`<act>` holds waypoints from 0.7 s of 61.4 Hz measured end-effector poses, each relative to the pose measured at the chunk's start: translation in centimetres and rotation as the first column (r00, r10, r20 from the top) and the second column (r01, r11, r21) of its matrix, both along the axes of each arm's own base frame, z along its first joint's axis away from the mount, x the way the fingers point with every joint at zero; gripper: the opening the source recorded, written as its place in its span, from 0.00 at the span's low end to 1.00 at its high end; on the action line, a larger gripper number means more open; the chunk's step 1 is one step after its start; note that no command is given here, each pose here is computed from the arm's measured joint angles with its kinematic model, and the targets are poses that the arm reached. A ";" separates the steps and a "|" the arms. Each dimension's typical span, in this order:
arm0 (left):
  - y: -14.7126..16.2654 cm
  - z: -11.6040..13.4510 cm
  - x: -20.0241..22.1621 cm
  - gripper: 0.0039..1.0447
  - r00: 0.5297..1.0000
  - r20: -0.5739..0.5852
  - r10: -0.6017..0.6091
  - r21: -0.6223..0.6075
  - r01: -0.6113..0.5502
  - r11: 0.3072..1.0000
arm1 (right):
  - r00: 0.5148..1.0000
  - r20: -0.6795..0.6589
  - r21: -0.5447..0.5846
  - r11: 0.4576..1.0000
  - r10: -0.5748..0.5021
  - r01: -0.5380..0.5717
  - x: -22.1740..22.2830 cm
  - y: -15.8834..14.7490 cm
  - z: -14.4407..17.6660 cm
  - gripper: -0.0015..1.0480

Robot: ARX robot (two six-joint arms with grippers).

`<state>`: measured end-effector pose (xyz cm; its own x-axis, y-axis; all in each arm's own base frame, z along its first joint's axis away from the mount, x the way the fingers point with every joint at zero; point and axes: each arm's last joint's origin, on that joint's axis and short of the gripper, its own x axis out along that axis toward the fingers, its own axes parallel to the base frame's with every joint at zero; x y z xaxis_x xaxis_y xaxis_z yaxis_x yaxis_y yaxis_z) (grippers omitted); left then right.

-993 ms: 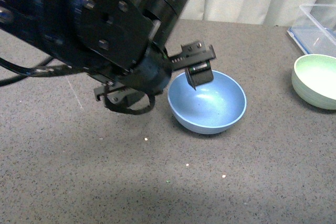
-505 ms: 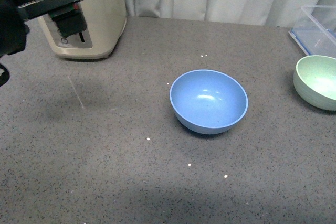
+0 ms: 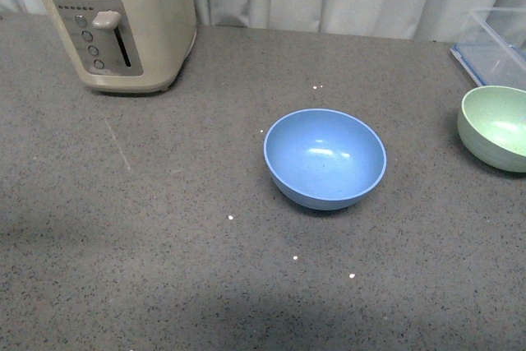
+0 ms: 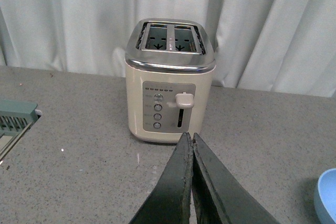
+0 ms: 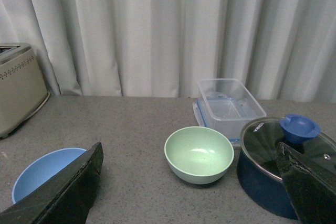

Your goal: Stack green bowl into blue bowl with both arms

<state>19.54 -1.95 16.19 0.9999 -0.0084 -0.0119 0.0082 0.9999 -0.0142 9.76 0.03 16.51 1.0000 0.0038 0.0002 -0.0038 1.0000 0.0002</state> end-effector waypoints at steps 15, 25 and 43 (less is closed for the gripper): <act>1.4 0.0 -2.7 0.04 1.000 -0.004 -0.013 0.007 0.013 1.000 | 1.000 0.000 0.000 1.000 0.000 0.000 0.0 0.0 0.0 0.91; 1.9 0.1 -3.8 0.04 1.000 0.000 0.008 0.006 -0.008 1.000 | 1.000 0.000 0.000 1.000 0.000 0.000 0.0 0.0 0.0 0.91; 1.9 0.6 -5.6 0.04 1.000 0.016 0.008 0.007 -0.008 1.000 | 1.000 0.000 0.000 1.000 0.000 0.000 0.0 0.0 0.0 0.91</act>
<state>13.94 -0.03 16.79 1.0000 -0.0004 0.0040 0.0004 1.0000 -0.0074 9.76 0.03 16.51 1.0000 0.0038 0.0002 -0.0038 1.0000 0.0002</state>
